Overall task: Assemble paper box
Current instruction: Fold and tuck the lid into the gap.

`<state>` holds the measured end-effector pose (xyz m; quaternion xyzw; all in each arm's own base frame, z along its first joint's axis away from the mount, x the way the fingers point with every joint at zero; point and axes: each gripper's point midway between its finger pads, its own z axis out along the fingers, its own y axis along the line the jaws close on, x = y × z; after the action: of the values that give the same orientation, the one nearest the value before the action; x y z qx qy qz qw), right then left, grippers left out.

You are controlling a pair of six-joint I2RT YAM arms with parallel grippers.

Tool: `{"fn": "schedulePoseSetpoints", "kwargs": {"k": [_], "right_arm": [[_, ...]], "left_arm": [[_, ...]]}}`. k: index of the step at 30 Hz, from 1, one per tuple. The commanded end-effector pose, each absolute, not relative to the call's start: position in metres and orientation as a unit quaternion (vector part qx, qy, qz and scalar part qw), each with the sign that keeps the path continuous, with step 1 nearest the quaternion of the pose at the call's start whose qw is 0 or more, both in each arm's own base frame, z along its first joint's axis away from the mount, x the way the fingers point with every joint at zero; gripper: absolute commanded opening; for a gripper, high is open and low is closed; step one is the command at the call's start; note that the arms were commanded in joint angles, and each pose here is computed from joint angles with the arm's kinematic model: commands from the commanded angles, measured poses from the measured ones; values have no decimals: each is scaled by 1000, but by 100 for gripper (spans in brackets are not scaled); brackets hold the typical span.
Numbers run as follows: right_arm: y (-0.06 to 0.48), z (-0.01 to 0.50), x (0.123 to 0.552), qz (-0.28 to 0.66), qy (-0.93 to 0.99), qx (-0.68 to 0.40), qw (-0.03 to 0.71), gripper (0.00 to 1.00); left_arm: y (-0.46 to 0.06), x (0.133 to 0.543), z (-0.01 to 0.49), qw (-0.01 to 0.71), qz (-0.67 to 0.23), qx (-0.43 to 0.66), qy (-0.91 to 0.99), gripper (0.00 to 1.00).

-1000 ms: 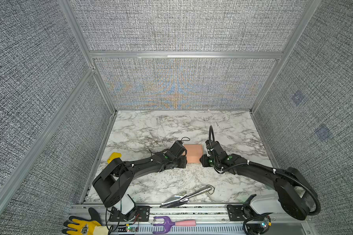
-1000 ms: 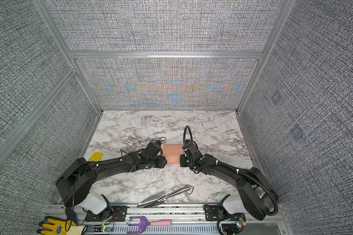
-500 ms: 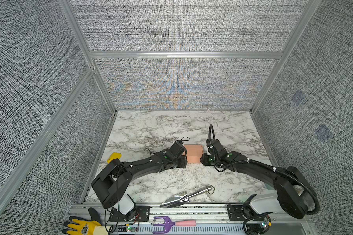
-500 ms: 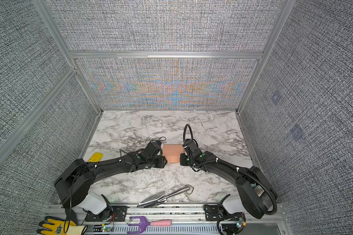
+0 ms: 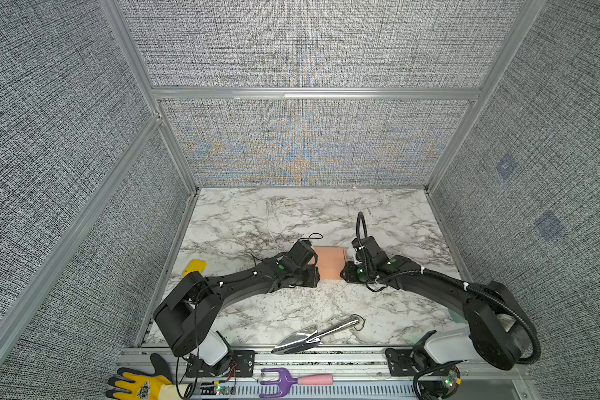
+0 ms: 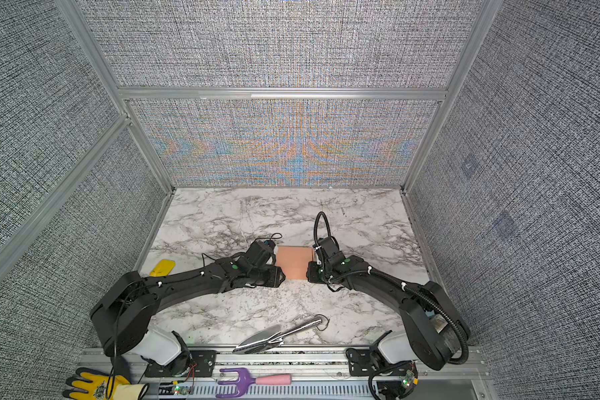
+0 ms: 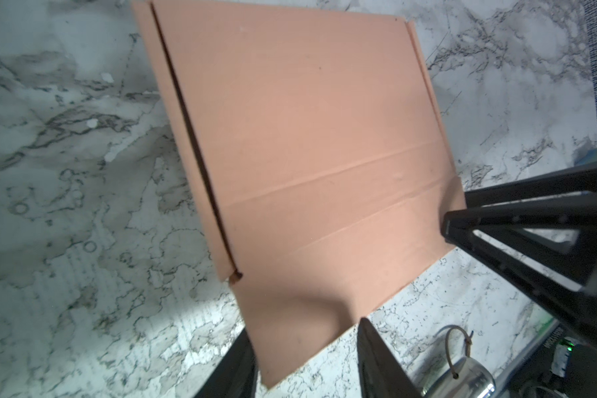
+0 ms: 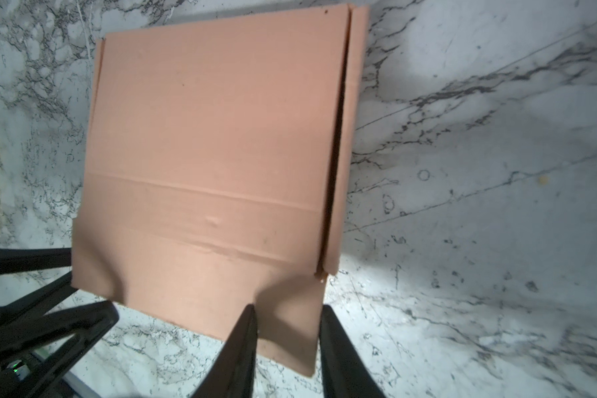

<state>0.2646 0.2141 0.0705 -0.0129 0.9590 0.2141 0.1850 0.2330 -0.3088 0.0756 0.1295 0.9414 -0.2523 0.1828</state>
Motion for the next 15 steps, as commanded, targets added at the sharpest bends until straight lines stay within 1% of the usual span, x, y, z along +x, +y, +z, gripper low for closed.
{"fn": "schedulePoseSetpoints", "kwargs": {"k": [1, 9, 15], "right_arm": [[226, 81, 264, 246, 952, -18, 183, 32], [225, 74, 263, 247, 952, -11, 180, 32], [223, 70, 266, 243, 951, -11, 190, 31]], "left_arm": [[-322, 231, 89, 182, -284, 146, 930, 48], [-322, 227, 73, 171, -279, 152, 933, 48], [-313, 229, 60, 176, -256, 155, 938, 48]]}}
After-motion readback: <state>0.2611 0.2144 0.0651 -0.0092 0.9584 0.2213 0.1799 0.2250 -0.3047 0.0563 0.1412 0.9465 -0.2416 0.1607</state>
